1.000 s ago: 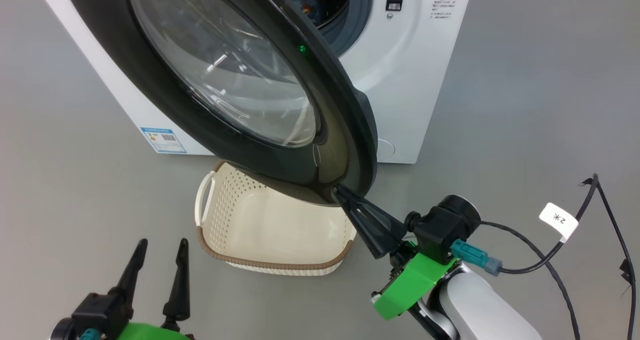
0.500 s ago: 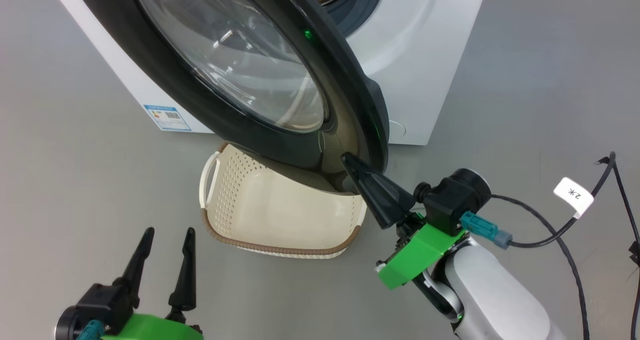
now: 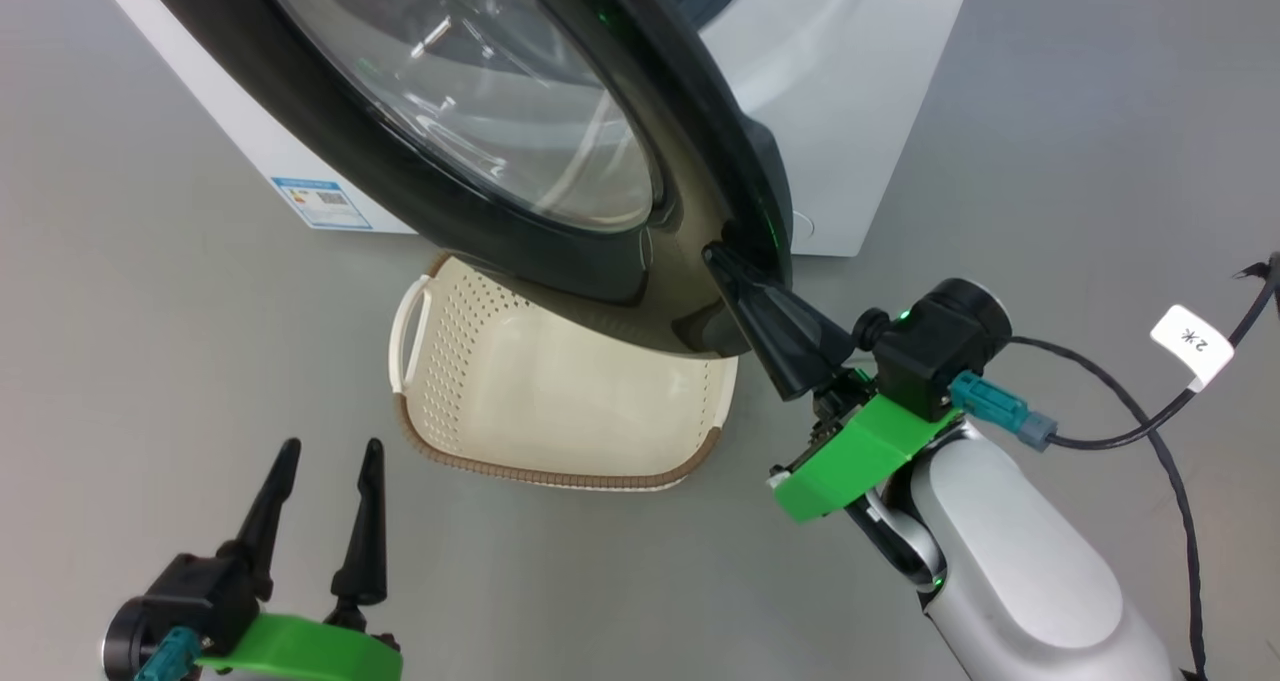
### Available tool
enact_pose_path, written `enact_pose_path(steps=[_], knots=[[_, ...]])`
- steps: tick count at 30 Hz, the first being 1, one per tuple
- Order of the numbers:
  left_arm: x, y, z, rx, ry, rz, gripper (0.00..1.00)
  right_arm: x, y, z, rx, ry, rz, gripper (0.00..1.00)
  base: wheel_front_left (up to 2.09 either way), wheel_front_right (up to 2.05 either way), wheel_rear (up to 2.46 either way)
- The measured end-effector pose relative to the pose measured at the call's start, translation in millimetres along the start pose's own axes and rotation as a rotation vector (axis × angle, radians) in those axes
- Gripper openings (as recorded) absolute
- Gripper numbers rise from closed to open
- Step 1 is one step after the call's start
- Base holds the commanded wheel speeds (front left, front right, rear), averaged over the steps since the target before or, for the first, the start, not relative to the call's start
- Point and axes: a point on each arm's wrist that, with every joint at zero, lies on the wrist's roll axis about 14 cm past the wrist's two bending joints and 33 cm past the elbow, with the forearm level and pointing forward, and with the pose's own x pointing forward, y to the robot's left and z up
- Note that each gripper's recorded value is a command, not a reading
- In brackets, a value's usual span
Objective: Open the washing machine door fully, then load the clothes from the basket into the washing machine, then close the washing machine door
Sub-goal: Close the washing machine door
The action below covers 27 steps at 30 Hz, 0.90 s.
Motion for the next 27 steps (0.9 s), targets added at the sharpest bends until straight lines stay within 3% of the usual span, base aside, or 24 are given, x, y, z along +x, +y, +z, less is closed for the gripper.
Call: enact_pose_path(steps=[27], knots=[[33.0, -0.9, -25.3, 0.008, 0.056, -0.01, 1.0, 49.3, -86.8, 5.4, -0.135, -0.067, -0.069, 0.0, 0.0, 0.0, 0.0]])
